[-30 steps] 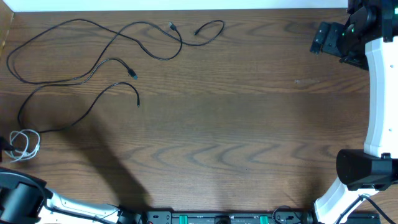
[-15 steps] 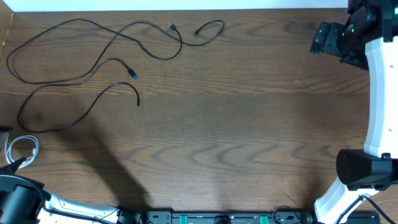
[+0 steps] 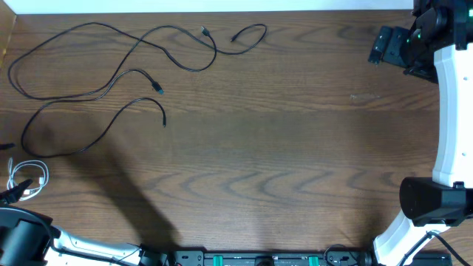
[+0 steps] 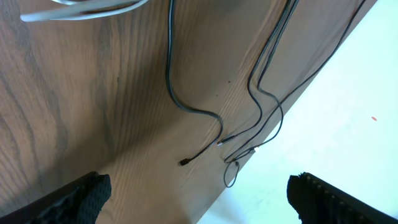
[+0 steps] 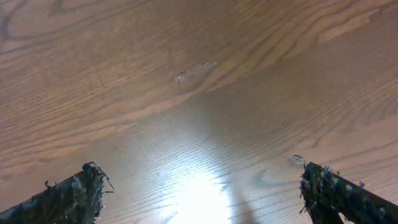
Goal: Untangle cables
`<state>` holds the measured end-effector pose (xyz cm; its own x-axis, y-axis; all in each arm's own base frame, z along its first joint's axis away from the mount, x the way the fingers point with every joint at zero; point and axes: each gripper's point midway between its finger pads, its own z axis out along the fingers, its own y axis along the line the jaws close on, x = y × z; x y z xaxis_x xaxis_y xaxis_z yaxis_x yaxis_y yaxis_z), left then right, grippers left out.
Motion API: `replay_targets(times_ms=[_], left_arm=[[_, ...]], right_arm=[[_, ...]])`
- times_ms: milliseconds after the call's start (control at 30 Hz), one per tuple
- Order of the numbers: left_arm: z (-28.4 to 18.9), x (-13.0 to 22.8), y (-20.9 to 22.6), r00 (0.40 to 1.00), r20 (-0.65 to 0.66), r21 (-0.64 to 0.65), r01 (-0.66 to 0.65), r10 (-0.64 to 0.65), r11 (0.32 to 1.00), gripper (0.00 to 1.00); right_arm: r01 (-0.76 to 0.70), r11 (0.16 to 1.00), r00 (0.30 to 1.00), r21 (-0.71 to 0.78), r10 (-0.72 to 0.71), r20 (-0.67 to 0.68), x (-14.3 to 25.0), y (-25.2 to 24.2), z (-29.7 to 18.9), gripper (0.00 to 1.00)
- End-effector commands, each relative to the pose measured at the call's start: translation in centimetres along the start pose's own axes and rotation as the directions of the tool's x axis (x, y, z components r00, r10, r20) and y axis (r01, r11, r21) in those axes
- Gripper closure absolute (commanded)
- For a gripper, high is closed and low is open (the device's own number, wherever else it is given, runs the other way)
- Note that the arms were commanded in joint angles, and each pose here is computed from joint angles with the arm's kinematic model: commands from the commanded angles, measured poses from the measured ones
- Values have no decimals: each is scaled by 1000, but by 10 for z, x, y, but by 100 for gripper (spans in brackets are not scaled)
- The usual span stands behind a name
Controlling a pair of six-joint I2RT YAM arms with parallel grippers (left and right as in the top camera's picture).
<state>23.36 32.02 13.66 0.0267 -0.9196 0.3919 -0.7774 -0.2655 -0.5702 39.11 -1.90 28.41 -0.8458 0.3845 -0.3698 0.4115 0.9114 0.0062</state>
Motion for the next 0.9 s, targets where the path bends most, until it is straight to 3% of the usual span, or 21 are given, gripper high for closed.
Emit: replay_targets(times_ms=[0,167,300,533,633,733,867], left_arm=[[-8,3,-9,998,23,24,-53,53,998,4],[-33,12,-29,979,134,30,-160,154,987,4],[-50,39,-60,928,226,16,-308,297,951,3],[-1,114,-96,843,132,-92,-513,521,853,3],[36,151,-92,768,40,-232,-615,639,754,3],[67,188,-84,671,-46,-374,-699,740,610,3],[94,241,-67,537,-182,-464,-785,823,410,2]], right_arm=[[-10,1000,1000,10,10,-4,1,-1,2,1],[-10,1000,1000,10,10,-4,1,-1,2,1],[-10,1000,1000,10,10,-4,1,-1,2,1],[-10,1000,1000,10,10,-4,1,-1,2,1],[-10,1000,1000,10,10,-4,1,-1,2,1],[-10,1000,1000,10,10,-4,1,-1,2,1],[-10,1000,1000,10,10,-4,1,-1,2,1]])
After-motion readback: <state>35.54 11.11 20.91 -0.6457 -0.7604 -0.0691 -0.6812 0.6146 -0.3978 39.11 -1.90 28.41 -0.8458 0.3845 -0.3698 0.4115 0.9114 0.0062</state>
